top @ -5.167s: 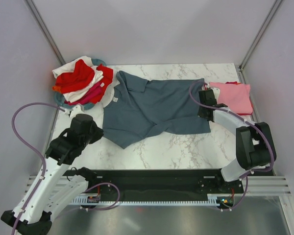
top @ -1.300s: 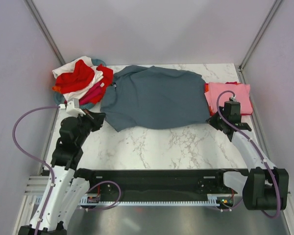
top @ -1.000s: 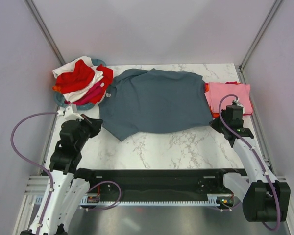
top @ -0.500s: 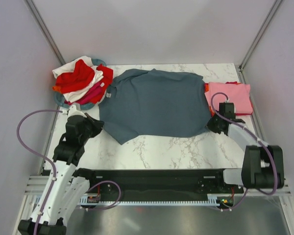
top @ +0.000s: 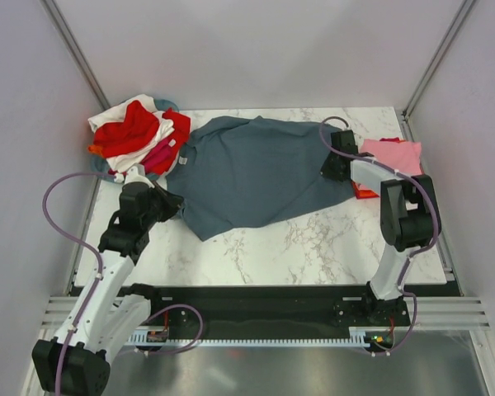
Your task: Fold and stack the t-shirts
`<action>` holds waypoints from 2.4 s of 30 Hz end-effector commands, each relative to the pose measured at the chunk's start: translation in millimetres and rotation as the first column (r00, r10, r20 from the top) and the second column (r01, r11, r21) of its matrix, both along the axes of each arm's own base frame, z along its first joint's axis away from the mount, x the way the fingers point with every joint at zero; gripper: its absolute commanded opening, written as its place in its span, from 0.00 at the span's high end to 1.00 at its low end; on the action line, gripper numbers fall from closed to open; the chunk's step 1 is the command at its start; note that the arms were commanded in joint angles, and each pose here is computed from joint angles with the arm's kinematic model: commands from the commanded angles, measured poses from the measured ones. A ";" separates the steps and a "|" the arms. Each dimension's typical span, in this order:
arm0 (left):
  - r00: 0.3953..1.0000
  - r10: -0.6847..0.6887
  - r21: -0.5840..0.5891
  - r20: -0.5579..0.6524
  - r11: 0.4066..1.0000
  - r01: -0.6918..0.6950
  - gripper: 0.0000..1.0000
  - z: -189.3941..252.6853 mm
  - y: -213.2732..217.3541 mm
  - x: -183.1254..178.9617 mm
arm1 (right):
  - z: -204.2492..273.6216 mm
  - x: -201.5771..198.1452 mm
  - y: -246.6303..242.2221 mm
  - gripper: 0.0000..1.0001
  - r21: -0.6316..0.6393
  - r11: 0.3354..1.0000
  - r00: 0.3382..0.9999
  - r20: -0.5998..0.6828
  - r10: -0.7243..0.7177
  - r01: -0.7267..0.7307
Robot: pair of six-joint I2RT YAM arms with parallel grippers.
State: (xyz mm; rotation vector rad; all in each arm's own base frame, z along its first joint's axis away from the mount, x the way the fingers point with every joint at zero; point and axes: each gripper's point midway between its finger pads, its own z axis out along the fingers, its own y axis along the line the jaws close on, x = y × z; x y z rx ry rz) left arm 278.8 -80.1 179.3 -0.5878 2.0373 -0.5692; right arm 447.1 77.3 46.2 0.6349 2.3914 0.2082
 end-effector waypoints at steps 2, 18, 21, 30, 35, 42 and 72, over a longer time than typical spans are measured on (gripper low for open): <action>0.995 -0.033 -0.026 0.089 0.999 0.036 0.98 22.4 -10.4 9.7 | -13.9 19.7 -38.3 1.00 -0.185 0.974 0.990 -0.030 -0.140 0.132; 0.991 -0.120 -0.009 0.052 0.993 0.120 0.98 8.1 -52.4 15.4 | -44.3 2.5 -133.1 1.00 -0.352 0.896 0.934 -0.130 -0.332 0.270; 0.991 -0.122 -0.005 0.053 0.992 0.122 0.98 8.7 -52.3 15.7 | -40.9 2.9 -145.0 1.00 -0.328 0.896 0.926 -0.124 -0.356 0.300; 0.991 -0.095 0.038 0.097 0.995 0.092 0.98 29.1 -42.8 18.2 | -7.7 6.7 -71.4 1.00 -0.177 0.975 0.987 -0.070 -0.147 0.133; 0.989 -0.062 0.103 0.131 0.993 0.049 0.98 62.4 -28.6 18.8 | 58.3 -13.6 -40.2 1.00 -0.118 0.992 0.998 0.060 -0.036 0.043; 0.934 -0.023 0.128 0.356 0.991 -0.024 0.98 182.0 -5.9 2.7 | 192.7 -50.3 -31.3 1.00 -0.078 0.996 0.941 0.332 0.061 -0.037; 0.933 0.006 0.103 0.360 0.994 -0.046 0.98 231.0 -10.8 110.5 | 350.9 -79.9 -41.6 1.00 0.059 0.996 0.767 0.635 -0.092 0.070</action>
